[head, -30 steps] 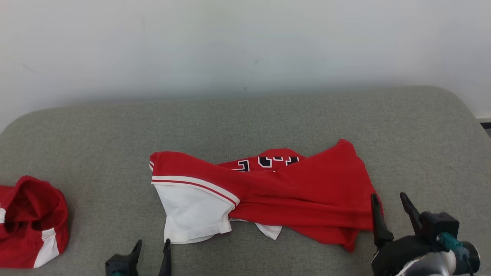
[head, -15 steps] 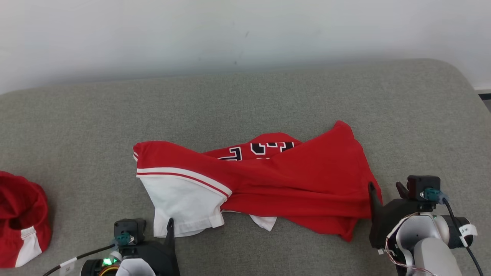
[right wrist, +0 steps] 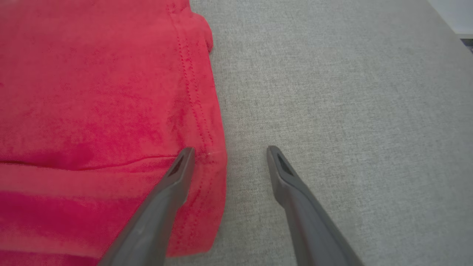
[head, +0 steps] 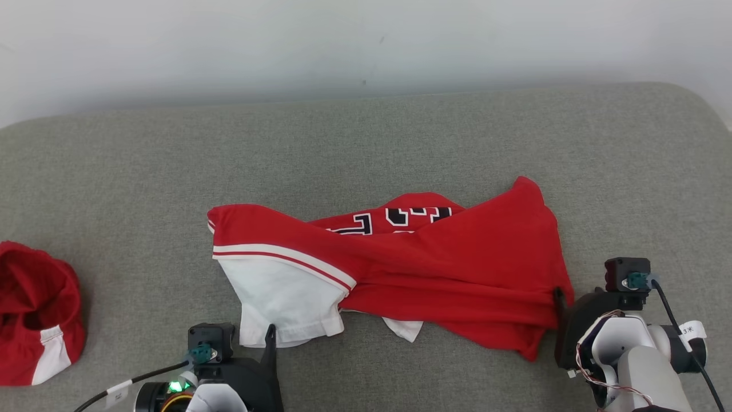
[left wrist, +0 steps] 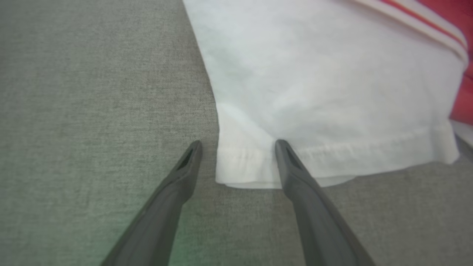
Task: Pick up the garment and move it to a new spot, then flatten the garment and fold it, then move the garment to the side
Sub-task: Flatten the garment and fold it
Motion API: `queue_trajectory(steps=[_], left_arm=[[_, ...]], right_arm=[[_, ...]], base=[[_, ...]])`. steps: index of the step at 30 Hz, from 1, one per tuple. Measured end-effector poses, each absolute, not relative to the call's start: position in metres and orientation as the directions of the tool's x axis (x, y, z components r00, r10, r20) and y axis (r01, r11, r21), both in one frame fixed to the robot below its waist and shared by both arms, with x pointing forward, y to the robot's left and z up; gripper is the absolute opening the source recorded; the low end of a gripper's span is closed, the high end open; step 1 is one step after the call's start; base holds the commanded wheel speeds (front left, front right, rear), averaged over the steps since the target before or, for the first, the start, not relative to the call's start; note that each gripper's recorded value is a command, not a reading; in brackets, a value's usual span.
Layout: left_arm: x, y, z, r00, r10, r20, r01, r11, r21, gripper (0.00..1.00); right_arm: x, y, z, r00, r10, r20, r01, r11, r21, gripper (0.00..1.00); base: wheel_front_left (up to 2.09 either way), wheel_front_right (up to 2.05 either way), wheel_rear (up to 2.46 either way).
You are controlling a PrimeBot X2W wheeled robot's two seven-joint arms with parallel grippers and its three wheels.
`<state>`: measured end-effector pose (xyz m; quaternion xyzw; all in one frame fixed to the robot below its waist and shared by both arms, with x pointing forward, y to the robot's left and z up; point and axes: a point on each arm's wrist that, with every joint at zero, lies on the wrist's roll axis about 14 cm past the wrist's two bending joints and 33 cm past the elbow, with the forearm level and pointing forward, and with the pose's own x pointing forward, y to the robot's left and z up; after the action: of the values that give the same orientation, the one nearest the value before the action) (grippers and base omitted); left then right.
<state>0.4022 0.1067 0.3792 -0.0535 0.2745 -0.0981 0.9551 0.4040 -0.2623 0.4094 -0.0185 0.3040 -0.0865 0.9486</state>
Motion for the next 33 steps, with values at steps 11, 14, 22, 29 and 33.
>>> queue_trajectory(steps=[11, 14, 22, 29, 33], left_arm=[[0.401, 0.105, 0.374, 0.811, -0.214, -0.544, 0.146, 0.975, -0.166, 0.42], [0.402, 0.104, 0.373, 0.809, -0.213, -0.548, 0.141, 0.975, -0.171, 0.0], [0.4, 0.108, 0.378, 0.83, -0.194, -0.522, 0.114, 0.977, -0.182, 0.0], [0.409, 0.115, 0.409, 0.898, -0.169, -0.406, 0.091, 0.974, -0.206, 0.0], [0.419, 0.114, 0.443, 0.941, -0.167, -0.296, 0.101, 0.969, -0.226, 0.0]], right_arm=[[0.41, -0.259, 0.392, 0.752, -0.168, -0.638, 0.139, 0.986, -0.095, 1.0], [0.413, -0.253, 0.388, 0.742, -0.151, -0.653, 0.122, 0.988, -0.09, 0.0], [0.415, -0.244, 0.39, 0.756, -0.116, -0.645, 0.119, 0.992, -0.039, 0.0], [0.427, -0.237, 0.422, 0.851, -0.081, -0.518, 0.138, 0.988, 0.071, 0.0], [0.432, -0.239, 0.45, 0.903, -0.085, -0.422, 0.139, 0.985, 0.1, 0.0]], base=[[0.0, 0.0, 0.0], [0.0, 0.0, 0.0], [0.0, 0.0, 0.0], [0.0, 0.0, 0.0], [0.0, 0.0, 0.0]])
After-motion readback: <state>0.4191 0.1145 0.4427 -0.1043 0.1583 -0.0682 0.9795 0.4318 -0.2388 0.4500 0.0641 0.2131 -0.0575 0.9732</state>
